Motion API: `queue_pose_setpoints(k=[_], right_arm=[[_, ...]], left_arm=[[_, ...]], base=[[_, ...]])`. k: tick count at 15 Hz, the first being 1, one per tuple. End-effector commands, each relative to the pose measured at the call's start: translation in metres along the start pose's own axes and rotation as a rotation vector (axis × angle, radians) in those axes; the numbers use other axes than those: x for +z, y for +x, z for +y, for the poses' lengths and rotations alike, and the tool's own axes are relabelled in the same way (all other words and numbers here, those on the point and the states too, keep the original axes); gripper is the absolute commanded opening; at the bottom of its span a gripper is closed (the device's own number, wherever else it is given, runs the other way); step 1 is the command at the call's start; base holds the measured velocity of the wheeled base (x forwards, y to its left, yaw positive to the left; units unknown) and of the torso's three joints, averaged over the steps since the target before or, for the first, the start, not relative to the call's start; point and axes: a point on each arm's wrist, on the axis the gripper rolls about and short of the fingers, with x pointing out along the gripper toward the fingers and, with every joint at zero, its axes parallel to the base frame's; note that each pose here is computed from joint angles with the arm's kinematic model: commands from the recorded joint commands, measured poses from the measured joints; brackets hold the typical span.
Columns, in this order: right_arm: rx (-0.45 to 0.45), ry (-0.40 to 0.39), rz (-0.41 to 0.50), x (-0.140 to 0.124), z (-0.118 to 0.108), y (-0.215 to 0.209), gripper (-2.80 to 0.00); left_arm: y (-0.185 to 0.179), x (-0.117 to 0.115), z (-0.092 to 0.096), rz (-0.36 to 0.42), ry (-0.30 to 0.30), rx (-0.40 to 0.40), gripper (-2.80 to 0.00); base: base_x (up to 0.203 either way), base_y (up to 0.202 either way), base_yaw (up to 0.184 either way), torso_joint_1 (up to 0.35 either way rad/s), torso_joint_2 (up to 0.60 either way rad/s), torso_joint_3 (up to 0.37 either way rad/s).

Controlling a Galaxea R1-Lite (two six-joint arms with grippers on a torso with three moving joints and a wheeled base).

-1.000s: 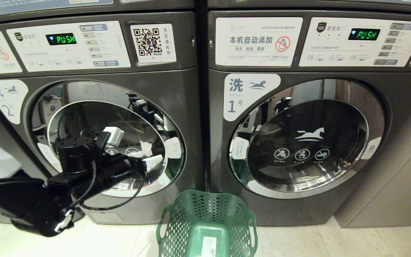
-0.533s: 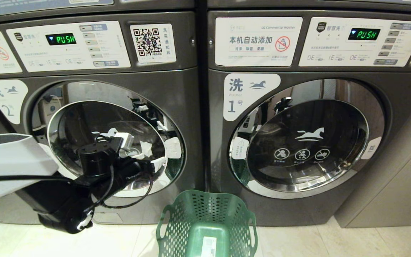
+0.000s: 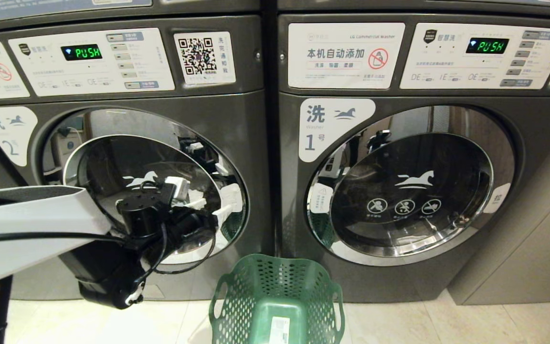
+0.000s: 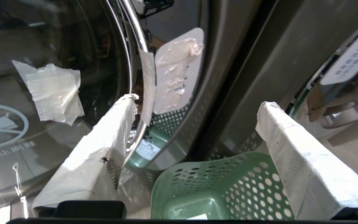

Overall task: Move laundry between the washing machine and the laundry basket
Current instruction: Open the lid of the washing machine

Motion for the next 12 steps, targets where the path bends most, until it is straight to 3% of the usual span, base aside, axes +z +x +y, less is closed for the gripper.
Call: queue_pose_setpoints(k=[1, 4, 12], right_arm=[[0.001, 0.000, 0.001, 0.000, 0.000, 0.000, -2.80], [0.001, 0.000, 0.001, 0.000, 0.000, 0.000, -2.80], [0.001, 0.000, 0.001, 0.000, 0.000, 0.000, -2.80]], left_arm=[[0.011, -0.010, 0.003, 0.002, 0.003, -0.001, 0.00], [0.019, -0.015, 0.005, -0.001, 0.031, 0.003, 0.00], [0.035, -0.023, 0.009, -0.046, 0.033, -0.017, 0.00]], base=[[0.000, 0.000, 0.000, 0.000, 0.00, 0.000], [0.000, 0.000, 0.000, 0.000, 0.00, 0.000], [0.000, 0.000, 0.000, 0.000, 0.00, 0.000]])
